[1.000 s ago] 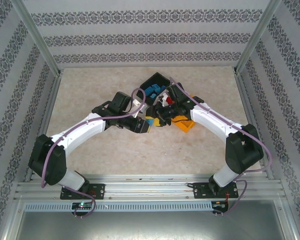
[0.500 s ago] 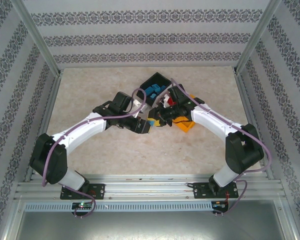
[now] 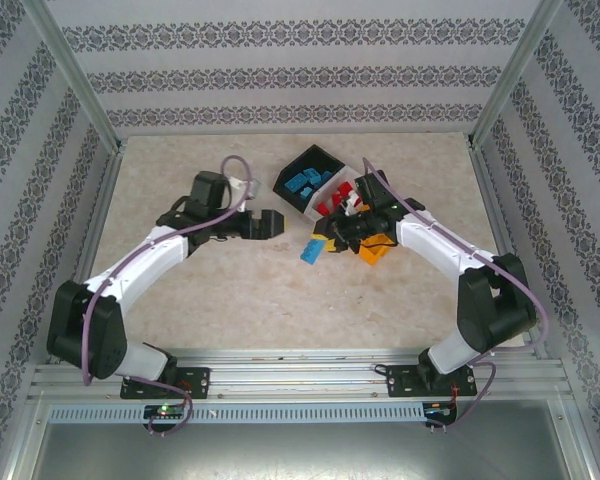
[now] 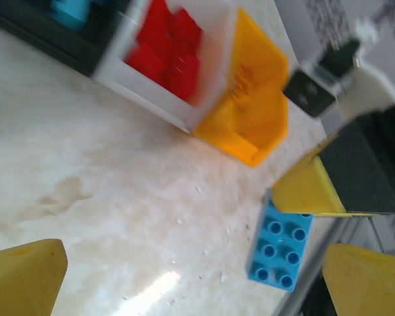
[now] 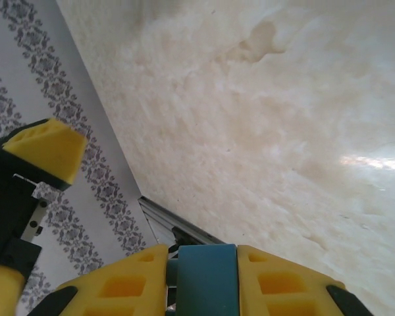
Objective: Sort the legos into containers by color
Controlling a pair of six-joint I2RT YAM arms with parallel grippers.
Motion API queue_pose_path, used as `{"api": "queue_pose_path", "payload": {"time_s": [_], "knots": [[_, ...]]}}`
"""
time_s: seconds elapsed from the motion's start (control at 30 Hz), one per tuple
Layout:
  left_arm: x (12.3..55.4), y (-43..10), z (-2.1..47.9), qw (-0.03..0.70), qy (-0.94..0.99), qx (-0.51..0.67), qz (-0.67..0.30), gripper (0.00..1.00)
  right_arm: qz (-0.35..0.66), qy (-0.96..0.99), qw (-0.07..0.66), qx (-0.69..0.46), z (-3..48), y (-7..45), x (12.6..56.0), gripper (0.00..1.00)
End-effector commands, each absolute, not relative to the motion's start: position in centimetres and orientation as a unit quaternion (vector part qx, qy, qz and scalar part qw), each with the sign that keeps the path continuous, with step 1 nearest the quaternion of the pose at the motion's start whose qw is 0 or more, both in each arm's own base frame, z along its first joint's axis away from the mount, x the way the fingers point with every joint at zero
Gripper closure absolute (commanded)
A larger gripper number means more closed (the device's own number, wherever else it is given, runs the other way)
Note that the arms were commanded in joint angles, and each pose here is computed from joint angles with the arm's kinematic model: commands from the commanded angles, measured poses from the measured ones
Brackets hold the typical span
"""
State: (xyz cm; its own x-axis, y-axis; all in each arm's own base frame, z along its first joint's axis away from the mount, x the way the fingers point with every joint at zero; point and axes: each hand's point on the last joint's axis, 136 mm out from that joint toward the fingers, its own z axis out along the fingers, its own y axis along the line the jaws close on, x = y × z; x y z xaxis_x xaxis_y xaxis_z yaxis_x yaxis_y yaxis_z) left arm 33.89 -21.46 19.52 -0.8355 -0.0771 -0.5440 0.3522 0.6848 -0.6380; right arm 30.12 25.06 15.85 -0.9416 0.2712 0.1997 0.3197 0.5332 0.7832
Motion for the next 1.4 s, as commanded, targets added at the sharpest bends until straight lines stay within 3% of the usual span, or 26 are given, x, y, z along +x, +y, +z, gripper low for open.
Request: {"api": "queue_pose_path", "payload": {"time_s": [0.0,0.13,0.37,0.73,0.93,1.37], "knots": [[35.4,-18.5,19.5,0.305,0.883,-0.005,-0.357,0.0,-0.452,-0.874,0.005,-0.178,16.8,23.3,30.7,0.77],[34.0,-16.1,15.1,0.247,0.919,-0.06,-0.3,0.0,-0.455,-0.871,-0.034,-0.182,19.8,21.5,33.2,0.76],[31.7,-15.8,10.2,0.173,0.924,-0.136,-0.313,0.0,-0.49,-0.844,-0.109,-0.188,26.7,19.6,39.3,0.76],[30.0,-15.2,10.9,0.172,0.926,-0.133,-0.308,0.0,-0.477,-0.827,-0.237,-0.179,33.5,18.4,48.1,0.75],[29.0,-14.1,13.0,0.201,0.929,-0.117,-0.288,0.0,-0.455,-0.836,-0.261,-0.163,33.7,19.3,51.3,0.75],[27.8,-11.3,16.5,0.295,0.911,-0.12,-0.262,0.0,-0.44,-0.852,-0.227,-0.17,28.0,21.5,56.9,0.75]]}}
